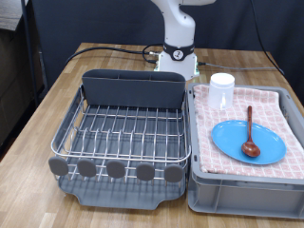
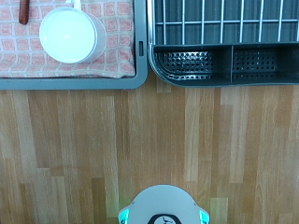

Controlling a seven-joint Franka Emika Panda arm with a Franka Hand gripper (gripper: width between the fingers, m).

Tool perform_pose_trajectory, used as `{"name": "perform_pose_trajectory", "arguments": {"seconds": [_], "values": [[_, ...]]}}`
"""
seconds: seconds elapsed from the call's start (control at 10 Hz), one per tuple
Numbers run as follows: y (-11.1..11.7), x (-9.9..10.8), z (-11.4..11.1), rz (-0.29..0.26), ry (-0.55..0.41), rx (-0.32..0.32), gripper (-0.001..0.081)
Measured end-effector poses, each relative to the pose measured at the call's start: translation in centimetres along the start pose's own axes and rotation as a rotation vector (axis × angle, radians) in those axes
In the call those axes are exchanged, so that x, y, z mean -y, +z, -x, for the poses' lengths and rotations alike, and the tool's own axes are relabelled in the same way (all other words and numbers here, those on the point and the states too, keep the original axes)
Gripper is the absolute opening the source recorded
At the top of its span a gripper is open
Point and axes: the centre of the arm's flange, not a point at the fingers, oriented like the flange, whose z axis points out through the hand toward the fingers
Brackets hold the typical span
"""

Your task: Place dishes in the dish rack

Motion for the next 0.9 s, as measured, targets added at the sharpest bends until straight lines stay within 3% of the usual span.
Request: {"name": "perform_pose_trajectory", "arguments": {"seconds": [0.2, 0.4, 0.9], "values": [[0.5, 0.2, 0.3, 0.005, -0.005, 0.012, 0.0802], [1.8, 1.7, 2.1, 0.011, -0.025, 0.047, 0.0802], [2.8, 9.0, 6.5, -0.007, 0.049, -0.049, 0.0802]]}}
